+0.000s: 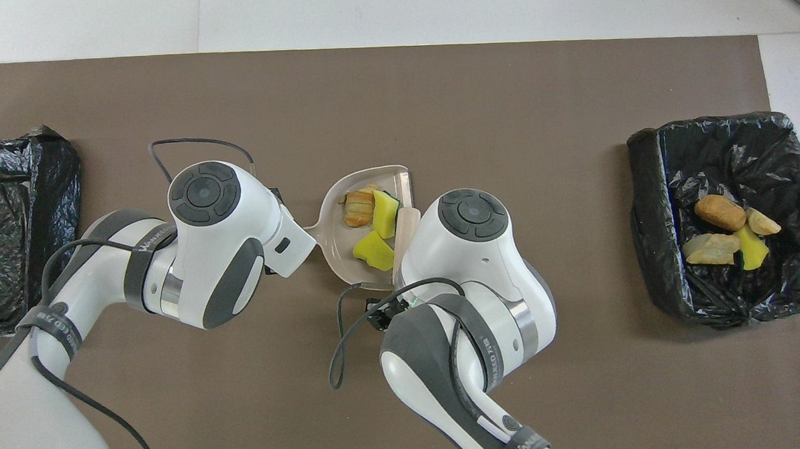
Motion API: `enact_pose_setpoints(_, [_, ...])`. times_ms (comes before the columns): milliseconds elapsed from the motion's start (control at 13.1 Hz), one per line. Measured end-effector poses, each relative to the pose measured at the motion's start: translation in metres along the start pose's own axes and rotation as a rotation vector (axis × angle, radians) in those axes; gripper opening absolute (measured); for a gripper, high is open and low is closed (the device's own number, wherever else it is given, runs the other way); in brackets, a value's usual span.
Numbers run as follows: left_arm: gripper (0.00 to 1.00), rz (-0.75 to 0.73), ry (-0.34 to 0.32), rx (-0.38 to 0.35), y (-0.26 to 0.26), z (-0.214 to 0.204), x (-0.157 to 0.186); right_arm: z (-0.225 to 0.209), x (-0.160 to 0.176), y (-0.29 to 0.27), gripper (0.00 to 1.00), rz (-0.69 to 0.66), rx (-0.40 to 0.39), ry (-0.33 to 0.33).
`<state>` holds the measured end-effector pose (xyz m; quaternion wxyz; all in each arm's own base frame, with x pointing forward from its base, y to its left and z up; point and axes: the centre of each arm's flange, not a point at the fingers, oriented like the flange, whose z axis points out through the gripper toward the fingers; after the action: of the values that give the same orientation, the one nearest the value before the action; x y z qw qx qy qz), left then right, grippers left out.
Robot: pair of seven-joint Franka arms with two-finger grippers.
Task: Sweep and dump trash in bin
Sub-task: 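Carry the loaded dustpan toward the bin with the left gripper while the right gripper withdraws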
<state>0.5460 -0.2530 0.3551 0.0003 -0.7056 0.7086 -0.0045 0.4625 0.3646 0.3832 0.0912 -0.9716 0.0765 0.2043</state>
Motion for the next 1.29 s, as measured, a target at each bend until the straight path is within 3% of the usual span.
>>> enact_pose_setpoints(532, [0.31,-0.013,0.004,0.001,-0.006,-0.001,-0.011,0.006,-0.02,-0.011,0.26,-0.028,-0.038,-0.026])
enact_pose_setpoints(913, [0.31,-0.016,0.03,-0.003,-0.019,-0.003,-0.04,-0.046,-0.026,0.03,0.26,0.007,-0.105,-0.038])
enact_pose_setpoints(1293, [0.31,-0.021,0.095,-0.035,-0.044,-0.034,-0.089,-0.043,-0.032,0.039,0.26,0.001,-0.167,-0.035])
